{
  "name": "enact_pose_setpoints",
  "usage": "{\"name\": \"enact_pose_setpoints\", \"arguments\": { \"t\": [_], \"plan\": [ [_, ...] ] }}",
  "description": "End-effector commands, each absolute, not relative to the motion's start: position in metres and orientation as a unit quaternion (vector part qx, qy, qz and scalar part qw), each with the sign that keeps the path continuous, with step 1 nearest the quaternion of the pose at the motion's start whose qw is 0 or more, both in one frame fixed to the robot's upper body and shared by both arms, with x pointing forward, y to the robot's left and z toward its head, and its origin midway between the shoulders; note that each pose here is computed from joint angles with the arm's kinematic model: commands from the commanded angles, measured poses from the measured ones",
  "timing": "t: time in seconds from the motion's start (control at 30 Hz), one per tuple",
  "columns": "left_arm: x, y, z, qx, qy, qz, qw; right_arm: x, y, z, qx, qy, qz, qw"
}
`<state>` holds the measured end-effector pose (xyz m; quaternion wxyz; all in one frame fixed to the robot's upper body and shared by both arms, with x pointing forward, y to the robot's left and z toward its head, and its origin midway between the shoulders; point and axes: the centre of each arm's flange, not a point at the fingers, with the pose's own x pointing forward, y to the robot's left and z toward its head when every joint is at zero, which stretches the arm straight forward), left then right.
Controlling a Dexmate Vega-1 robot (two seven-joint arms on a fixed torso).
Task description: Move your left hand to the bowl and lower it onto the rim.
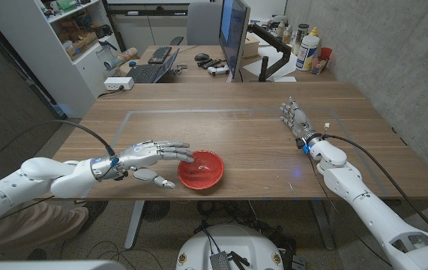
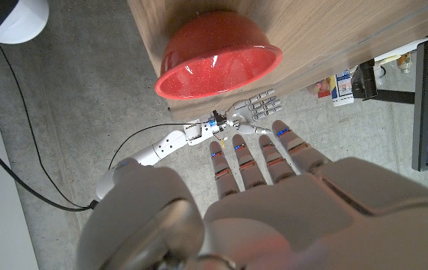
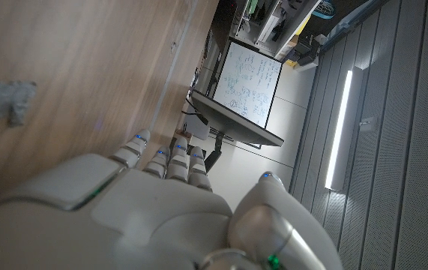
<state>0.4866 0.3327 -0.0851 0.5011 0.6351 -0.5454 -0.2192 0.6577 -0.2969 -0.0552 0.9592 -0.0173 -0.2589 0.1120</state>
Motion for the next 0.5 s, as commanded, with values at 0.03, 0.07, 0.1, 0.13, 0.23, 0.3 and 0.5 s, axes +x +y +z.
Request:
{"name": "enact_pose_setpoints", "arguments": {
  "t": [0.03, 0.07, 0.1, 0.13, 0.23, 0.3, 0.5],
  "plan": [
    [0.4888, 0.3347, -0.0951, 0.636, -0.543, -0.224, 0.500, 0.6584, -0.2988, -0.0599, -0.015, -0.255, 0.112, 0.960],
    [0.4896, 0.3346, -0.0951, 0.636, -0.543, -0.224, 0.501, 0.6582, -0.2988, -0.0599, -0.015, -0.255, 0.112, 0.960],
    [0.4905, 0.3342, -0.0952, 0.636, -0.543, -0.225, 0.501, 0.6582, -0.2988, -0.0600, -0.015, -0.255, 0.113, 0.960],
    [0.4912, 0.3335, -0.0953, 0.636, -0.543, -0.226, 0.500, 0.6582, -0.2988, -0.0600, -0.014, -0.255, 0.112, 0.960],
    [0.4929, 0.3305, -0.0961, 0.635, -0.544, -0.228, 0.499, 0.6580, -0.2991, -0.0602, -0.013, -0.256, 0.111, 0.960],
    [0.4933, 0.3294, -0.0969, 0.635, -0.543, -0.230, 0.499, 0.6578, -0.2995, -0.0609, -0.014, -0.256, 0.111, 0.960],
    [0.4944, 0.3295, -0.1003, 0.639, -0.538, -0.233, 0.499, 0.6576, -0.3009, -0.0641, -0.011, -0.255, 0.111, 0.960]
  ]
}}
